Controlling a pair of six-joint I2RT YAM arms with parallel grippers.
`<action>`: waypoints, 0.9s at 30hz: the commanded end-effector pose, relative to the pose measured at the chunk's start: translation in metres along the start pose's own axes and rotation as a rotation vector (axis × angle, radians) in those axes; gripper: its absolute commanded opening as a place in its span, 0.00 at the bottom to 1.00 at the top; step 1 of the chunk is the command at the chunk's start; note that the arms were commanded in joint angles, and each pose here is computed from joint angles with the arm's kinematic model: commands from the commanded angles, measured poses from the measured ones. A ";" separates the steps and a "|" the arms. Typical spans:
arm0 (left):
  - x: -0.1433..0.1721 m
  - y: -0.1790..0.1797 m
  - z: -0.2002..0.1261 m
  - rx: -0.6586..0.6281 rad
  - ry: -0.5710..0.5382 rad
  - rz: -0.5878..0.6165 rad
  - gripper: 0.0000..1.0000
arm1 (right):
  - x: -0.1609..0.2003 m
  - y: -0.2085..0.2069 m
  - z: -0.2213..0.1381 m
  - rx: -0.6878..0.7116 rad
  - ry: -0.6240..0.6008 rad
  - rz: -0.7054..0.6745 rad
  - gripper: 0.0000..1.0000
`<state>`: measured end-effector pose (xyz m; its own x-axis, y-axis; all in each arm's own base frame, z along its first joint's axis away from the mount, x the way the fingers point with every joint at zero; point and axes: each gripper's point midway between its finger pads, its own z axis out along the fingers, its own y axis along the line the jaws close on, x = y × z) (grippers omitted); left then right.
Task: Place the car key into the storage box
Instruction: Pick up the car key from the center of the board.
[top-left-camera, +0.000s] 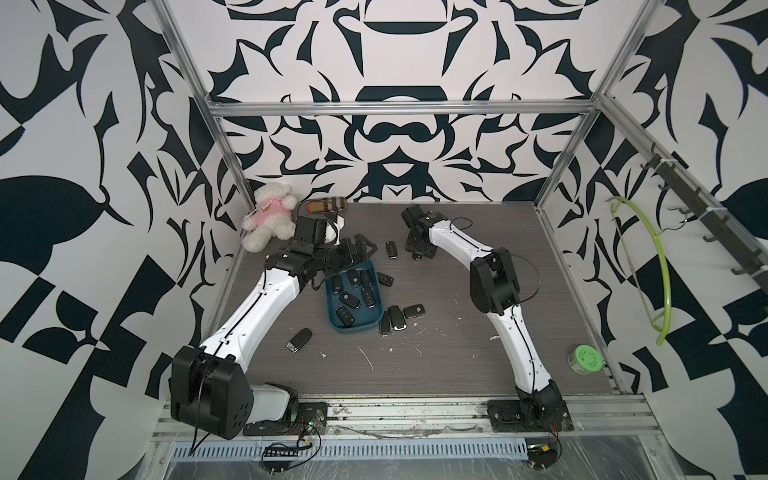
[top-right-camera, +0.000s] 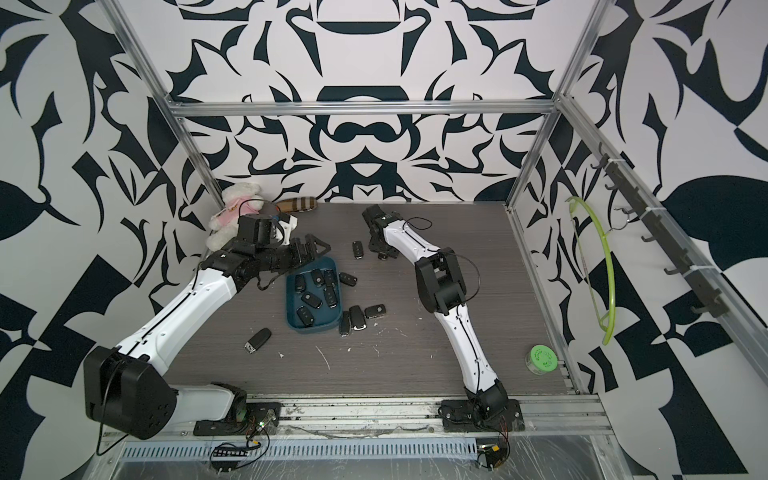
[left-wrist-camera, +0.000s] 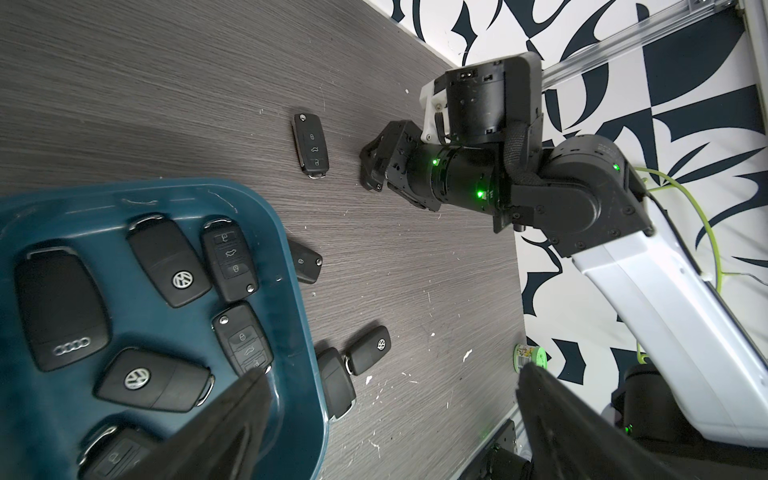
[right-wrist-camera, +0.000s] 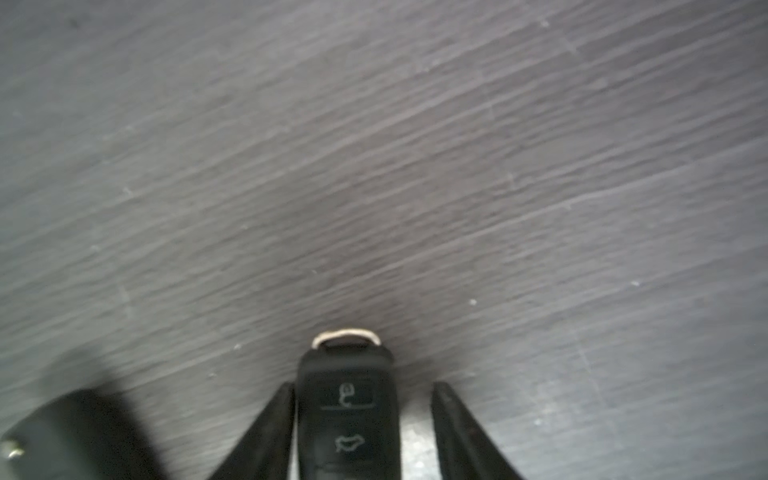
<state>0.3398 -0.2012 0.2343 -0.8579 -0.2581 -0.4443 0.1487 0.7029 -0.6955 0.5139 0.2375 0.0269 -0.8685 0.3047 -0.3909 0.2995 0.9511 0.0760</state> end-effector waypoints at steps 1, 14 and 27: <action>-0.001 -0.002 -0.004 0.001 -0.005 0.010 0.99 | 0.015 -0.017 0.002 0.091 0.052 -0.088 0.47; 0.006 -0.001 -0.024 -0.029 -0.039 0.016 0.99 | 0.008 0.005 -0.054 0.024 -0.030 -0.147 0.31; 0.022 0.022 -0.056 -0.135 -0.135 -0.034 0.99 | 0.049 0.063 -0.149 -0.162 -0.120 -0.277 0.31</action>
<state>0.3052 -0.1677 0.2480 -0.7961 -0.3322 -0.5058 0.1026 0.7496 -0.6539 0.4406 0.3016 0.1227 -0.8799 0.0728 -0.4696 0.0461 0.9966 0.0680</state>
